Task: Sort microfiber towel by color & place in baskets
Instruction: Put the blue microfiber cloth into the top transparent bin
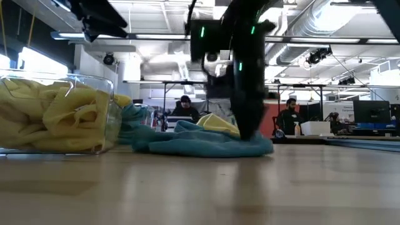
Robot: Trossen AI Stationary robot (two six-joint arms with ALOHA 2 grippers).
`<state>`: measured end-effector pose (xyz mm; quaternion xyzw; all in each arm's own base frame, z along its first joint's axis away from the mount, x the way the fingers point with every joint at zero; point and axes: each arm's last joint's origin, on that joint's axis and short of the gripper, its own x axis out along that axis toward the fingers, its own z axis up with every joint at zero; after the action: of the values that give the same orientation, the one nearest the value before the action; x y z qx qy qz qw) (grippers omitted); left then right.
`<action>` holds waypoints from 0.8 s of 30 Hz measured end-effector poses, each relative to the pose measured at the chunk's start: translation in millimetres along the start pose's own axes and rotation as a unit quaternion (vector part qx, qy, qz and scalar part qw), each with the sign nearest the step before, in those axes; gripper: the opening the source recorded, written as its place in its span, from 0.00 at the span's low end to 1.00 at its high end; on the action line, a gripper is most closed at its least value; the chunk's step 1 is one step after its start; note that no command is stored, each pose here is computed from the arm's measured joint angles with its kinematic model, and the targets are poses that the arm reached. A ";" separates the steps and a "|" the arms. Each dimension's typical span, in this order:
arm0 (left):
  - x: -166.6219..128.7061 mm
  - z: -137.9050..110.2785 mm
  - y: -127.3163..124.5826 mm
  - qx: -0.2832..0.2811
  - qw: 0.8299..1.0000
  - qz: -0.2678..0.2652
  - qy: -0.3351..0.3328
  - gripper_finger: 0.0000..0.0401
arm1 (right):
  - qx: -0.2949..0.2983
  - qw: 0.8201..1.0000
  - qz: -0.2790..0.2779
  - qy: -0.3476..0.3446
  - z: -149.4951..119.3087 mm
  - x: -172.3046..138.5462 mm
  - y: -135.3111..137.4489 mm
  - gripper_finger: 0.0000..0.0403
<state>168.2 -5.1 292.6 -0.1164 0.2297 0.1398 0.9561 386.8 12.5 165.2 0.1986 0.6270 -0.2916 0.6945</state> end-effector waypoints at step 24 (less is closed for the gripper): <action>105.0 126.0 -41.2 0.115 0.989 0.064 -0.069 0.35 | -0.061 0.938 0.031 -0.339 -78.0 -156.5 -118.5 0.00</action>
<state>322.4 15.0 359.0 0.0191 0.1845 0.1814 0.9658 243.5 -2.1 319.8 0.0650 0.3645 -0.2812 0.8853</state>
